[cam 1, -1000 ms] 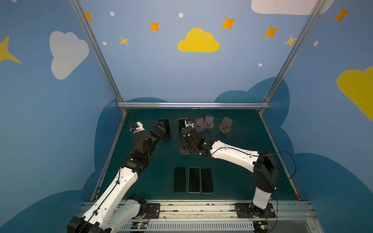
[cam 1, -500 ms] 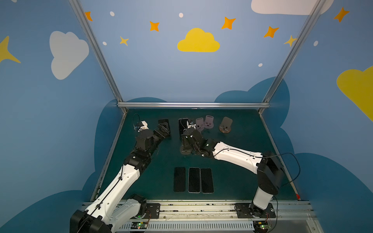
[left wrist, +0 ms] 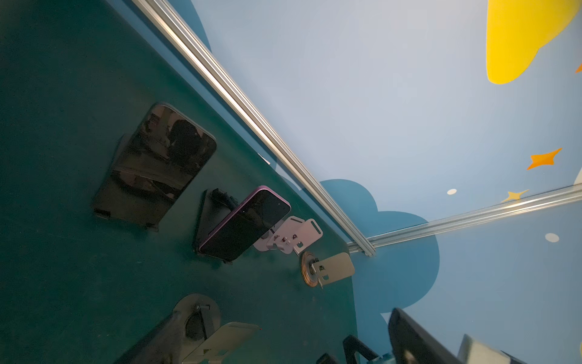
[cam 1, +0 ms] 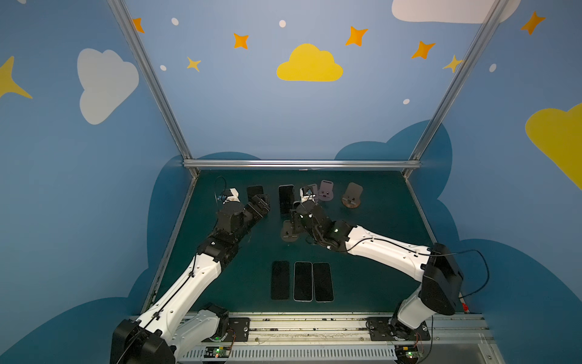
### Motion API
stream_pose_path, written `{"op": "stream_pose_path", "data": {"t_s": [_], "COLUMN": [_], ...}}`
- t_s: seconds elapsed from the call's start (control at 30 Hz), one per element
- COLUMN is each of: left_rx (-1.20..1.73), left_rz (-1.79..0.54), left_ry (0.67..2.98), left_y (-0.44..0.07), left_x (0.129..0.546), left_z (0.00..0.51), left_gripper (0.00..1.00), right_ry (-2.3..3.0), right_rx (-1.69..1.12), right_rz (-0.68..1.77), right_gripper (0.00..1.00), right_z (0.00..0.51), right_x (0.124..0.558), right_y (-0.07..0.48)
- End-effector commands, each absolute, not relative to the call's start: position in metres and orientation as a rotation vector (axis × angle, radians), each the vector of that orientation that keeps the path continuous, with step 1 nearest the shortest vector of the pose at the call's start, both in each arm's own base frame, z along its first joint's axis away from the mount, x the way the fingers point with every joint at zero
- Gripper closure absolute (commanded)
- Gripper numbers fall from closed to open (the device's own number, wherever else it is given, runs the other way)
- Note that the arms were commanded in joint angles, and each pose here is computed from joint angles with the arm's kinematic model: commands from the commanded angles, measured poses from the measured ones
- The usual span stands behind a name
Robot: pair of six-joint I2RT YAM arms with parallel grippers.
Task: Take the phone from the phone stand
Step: 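Lift the light-blue-framed phone off its grey stand with the right gripper, then carry the held phone toward the robot beside the flat phones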
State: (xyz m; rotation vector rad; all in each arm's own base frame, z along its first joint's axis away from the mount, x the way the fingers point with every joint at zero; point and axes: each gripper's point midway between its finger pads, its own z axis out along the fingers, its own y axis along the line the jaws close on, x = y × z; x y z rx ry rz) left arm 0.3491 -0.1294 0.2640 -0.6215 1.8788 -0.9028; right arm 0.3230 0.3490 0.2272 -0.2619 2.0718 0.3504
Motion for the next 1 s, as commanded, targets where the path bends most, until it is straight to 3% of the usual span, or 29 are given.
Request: {"op": "stream_pose_path", "data": {"t_s": [0.0,0.6,0.97], "left_rx": [-0.557,-0.287,-0.214], "left_rz": [-0.932,-0.954,-0.970], "left_ry": [1.854,1.950,1.988], "left_y": [-0.138,-0.204,-0.226], "left_x": [0.352,0.321,0.311], "left_z": [0.281,0.278,0.271], "left_gripper": [0.00,0.00,0.00], "right_ry": [2.015,2.205,2.361], "right_rx": [-0.201,-0.206,-0.219], "right_rz": [0.356,0.221,0.325], "right_gripper": [0.32,0.32,0.34], "right_z": [0.252,0.199,0.147], "right_x": [0.321,0.238,0.200], "right_y": [0.329,0.197,0.183]}}
